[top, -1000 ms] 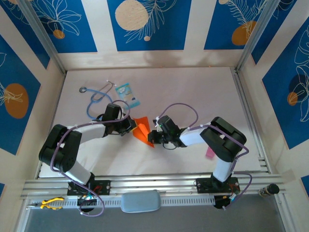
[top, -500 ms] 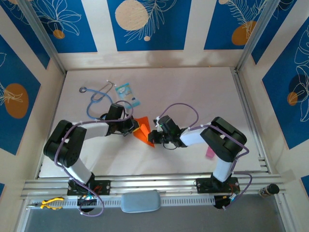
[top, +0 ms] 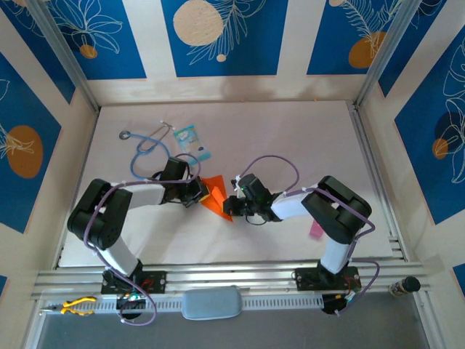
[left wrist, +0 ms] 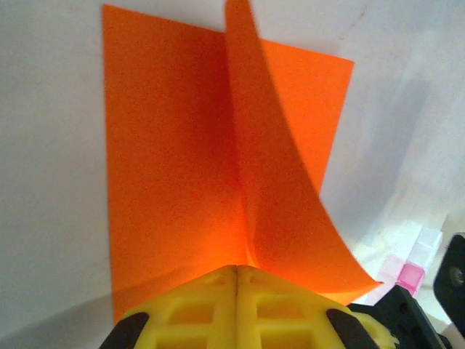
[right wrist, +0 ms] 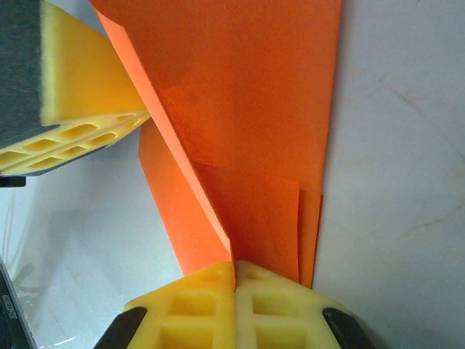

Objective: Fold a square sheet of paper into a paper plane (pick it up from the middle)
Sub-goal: Fourth fold the wing at the center of the table.

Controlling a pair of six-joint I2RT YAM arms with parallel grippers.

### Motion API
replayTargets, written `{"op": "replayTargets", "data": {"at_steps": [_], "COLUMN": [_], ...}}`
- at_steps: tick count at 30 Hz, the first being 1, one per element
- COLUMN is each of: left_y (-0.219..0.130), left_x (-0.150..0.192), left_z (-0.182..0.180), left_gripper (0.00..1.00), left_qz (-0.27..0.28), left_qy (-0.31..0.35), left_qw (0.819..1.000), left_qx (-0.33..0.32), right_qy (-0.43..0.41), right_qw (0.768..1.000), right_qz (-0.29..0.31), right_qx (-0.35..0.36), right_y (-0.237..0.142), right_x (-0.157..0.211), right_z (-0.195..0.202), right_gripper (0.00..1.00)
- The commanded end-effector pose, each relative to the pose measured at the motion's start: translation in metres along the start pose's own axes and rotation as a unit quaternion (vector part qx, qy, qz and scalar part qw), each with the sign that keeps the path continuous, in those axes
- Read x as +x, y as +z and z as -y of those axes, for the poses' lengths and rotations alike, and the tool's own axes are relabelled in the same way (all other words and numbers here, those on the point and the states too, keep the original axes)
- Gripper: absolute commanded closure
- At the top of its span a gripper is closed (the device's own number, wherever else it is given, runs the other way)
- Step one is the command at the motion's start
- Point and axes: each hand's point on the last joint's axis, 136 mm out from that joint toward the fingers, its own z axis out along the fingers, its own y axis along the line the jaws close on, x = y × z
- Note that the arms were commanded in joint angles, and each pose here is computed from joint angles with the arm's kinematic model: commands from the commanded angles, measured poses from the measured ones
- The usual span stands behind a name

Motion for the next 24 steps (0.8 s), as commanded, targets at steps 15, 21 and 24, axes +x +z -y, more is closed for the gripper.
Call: {"op": "replayTargets", "data": {"at_steps": [15,21,24], "left_y": [0.002,-0.002,-0.003], "left_x": [0.018,0.019,0.020], "left_z": [-0.041,-0.044,-0.043], "left_gripper": [1.00,1.00,1.00], "left_qz": [0.000,0.007,0.007], "left_qy": [-0.040,-0.039,-0.039], "left_qw": [0.998,0.997,0.997], "left_qx": [-0.057,-0.064,-0.062], "right_qy": [0.010,0.010,0.010], "right_qw": [1.000,1.000,1.000], "right_qz": [-0.004,-0.007,-0.010], "right_qx": [-0.007,-0.015,-0.016], "right_y": [-0.005,-0.006,-0.005], "right_x": [0.007,0.009,0.010], "right_z": [-0.004,-0.008,-0.008], "right_gripper": [0.95,0.95,0.95]}}
